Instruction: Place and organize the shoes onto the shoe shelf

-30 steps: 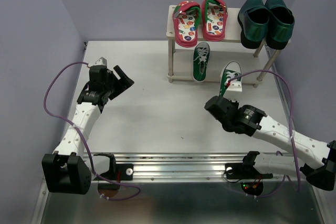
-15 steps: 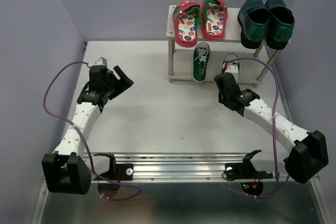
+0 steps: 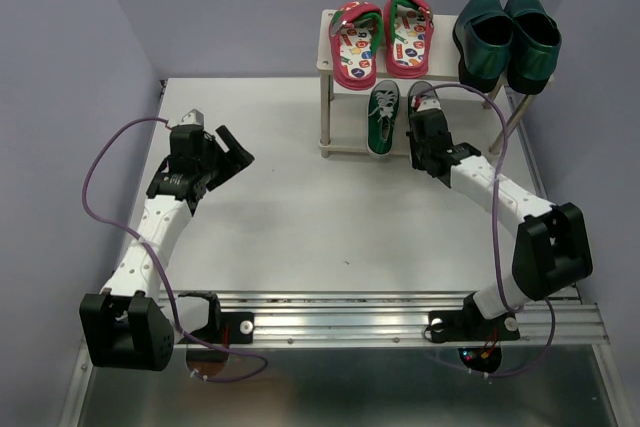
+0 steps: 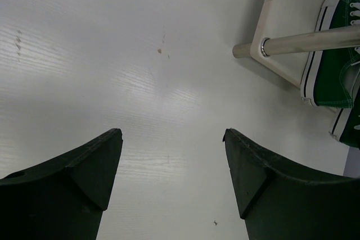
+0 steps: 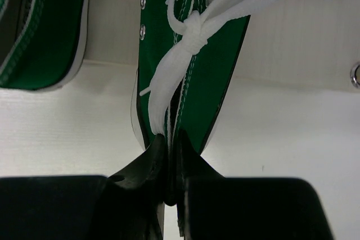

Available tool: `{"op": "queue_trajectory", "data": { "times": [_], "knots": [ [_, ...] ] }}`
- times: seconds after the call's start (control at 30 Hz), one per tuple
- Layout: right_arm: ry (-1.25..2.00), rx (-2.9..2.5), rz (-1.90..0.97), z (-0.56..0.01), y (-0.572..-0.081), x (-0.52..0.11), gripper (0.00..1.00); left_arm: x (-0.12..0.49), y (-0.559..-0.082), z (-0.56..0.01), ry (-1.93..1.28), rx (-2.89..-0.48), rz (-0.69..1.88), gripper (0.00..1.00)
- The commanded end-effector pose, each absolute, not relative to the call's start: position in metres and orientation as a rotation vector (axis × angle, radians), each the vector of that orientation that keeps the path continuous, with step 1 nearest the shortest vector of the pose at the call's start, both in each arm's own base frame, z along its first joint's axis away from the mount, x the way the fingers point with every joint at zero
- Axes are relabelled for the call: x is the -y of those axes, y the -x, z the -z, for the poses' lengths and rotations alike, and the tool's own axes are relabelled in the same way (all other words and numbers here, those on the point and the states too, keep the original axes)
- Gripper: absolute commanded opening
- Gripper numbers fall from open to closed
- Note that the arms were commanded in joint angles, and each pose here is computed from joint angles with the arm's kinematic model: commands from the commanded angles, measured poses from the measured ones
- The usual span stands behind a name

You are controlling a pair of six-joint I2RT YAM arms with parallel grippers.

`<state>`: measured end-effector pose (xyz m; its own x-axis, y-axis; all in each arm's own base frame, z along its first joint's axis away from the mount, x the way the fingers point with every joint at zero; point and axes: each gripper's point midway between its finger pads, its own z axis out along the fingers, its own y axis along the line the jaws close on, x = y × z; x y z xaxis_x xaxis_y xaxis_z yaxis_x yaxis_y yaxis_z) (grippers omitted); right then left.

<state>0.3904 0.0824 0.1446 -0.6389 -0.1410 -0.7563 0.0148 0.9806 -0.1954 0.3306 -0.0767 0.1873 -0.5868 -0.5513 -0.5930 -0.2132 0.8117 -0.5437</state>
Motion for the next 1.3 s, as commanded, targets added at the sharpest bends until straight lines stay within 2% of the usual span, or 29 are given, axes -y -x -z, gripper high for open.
{"op": "queue_trajectory", "data": {
  "times": [0.0,0.53,0.6,0.63,0.7,0.73,0.93,1.1,1.27],
  "knots": [
    [0.034,-1.989,0.187,-0.218,-0.447,-0.091,0.01,0.075,-0.331,-0.210,0.518,-2.135,0.538,0.84],
    [-0.041,-2.047,0.247,-0.184,-0.467,-0.073,0.01,0.072,-0.326,-0.212,0.527,-2.127,0.528,0.84],
    [-0.042,-2.055,0.250,-0.180,-0.468,-0.073,0.18,0.073,-0.326,-0.213,0.527,-2.127,0.530,0.84],
    [-0.040,-2.055,0.247,-0.180,-0.468,-0.073,0.37,0.073,-0.326,-0.214,0.527,-2.124,0.529,0.84],
    [-0.053,-2.052,0.237,-0.181,-0.466,-0.073,0.57,0.072,-0.326,-0.214,0.527,-2.123,0.524,0.84],
    [-0.063,-2.053,0.231,-0.181,-0.464,-0.073,0.72,0.072,-0.326,-0.215,0.529,-2.121,0.525,0.84],
    [-0.084,-2.025,0.168,-0.199,-0.445,-0.073,0.91,0.071,-0.328,-0.214,0.531,-2.121,0.519,0.84],
    [-0.092,-2.072,0.058,-0.194,-0.408,-0.078,0.99,0.068,-0.332,-0.220,0.527,-2.107,0.500,0.84],
    [-0.126,-2.102,-0.059,-0.198,-0.361,-0.079,1.00,0.065,-0.339,-0.232,0.505,-2.082,0.478,0.84]
  ]
}}
